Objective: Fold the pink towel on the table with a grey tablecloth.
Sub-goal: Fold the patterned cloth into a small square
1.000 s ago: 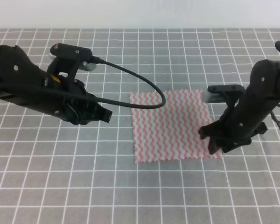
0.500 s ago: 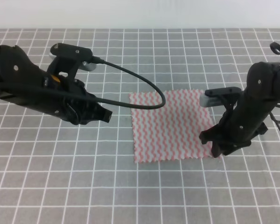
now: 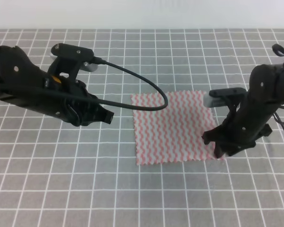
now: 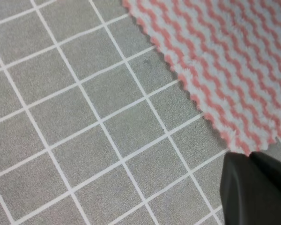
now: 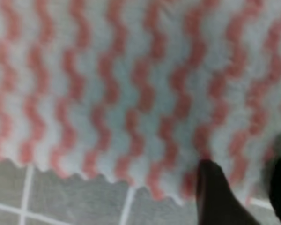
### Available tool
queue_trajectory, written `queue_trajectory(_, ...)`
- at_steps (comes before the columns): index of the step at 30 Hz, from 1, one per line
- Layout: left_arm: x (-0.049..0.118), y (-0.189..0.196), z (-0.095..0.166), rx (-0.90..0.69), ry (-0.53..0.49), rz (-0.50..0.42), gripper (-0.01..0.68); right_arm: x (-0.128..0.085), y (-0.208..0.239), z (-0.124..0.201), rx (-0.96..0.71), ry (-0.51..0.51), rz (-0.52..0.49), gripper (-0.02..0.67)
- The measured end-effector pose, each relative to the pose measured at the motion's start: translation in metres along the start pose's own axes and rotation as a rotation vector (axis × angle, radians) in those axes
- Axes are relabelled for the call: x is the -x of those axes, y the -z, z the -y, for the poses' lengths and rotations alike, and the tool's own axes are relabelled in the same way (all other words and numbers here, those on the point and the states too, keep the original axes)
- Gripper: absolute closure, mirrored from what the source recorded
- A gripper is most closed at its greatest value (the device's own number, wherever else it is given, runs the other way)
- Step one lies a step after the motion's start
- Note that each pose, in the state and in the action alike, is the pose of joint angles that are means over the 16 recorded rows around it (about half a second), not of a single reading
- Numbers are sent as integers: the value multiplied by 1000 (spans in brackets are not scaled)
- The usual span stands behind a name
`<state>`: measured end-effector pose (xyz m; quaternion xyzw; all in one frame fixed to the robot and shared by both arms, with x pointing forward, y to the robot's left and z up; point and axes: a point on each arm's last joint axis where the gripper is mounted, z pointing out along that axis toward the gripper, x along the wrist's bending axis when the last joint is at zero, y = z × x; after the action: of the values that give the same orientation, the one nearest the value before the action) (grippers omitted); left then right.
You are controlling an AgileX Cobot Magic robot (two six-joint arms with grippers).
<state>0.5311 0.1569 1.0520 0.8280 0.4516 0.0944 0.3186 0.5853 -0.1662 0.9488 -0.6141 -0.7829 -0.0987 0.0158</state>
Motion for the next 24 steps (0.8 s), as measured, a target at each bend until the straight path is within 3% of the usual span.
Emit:
queue_trajectory(11,0,-1,0,-3,0,0,675,1,-3,0,-11,-22,13,437)
queue_trajectory(24,-1,-1,0,-6,-7,-4,675,-1,4,-2,16,-20,1,637)
